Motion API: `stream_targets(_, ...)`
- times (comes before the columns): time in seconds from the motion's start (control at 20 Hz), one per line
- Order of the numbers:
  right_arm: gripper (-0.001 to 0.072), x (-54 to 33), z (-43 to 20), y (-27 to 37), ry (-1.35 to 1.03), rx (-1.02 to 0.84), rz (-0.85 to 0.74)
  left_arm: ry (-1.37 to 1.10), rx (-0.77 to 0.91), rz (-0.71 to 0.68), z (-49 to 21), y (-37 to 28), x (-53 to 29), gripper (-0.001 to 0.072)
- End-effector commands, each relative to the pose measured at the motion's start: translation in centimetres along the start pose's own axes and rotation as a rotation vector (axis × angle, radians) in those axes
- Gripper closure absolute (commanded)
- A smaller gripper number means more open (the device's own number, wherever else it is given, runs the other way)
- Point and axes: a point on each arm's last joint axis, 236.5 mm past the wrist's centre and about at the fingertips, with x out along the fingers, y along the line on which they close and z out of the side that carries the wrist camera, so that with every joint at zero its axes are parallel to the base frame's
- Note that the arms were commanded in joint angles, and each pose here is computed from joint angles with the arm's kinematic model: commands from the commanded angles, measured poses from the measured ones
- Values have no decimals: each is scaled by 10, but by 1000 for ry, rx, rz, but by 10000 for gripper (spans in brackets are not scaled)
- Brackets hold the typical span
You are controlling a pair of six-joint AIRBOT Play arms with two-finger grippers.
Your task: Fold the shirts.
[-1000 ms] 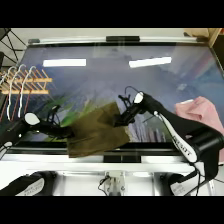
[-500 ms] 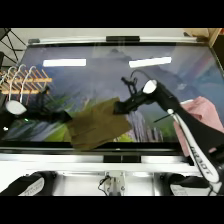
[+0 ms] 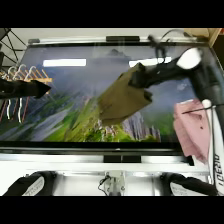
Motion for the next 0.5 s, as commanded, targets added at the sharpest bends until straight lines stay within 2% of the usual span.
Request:
stream_targets(0.0,636,-55,25,-37,-68,7,-172,18,4,-4,-4,-1,-5,99)
stream_targets(0.45,636,-234,20,-159,-205,253,-611,54,-7,-12,-16,-1,0,103)
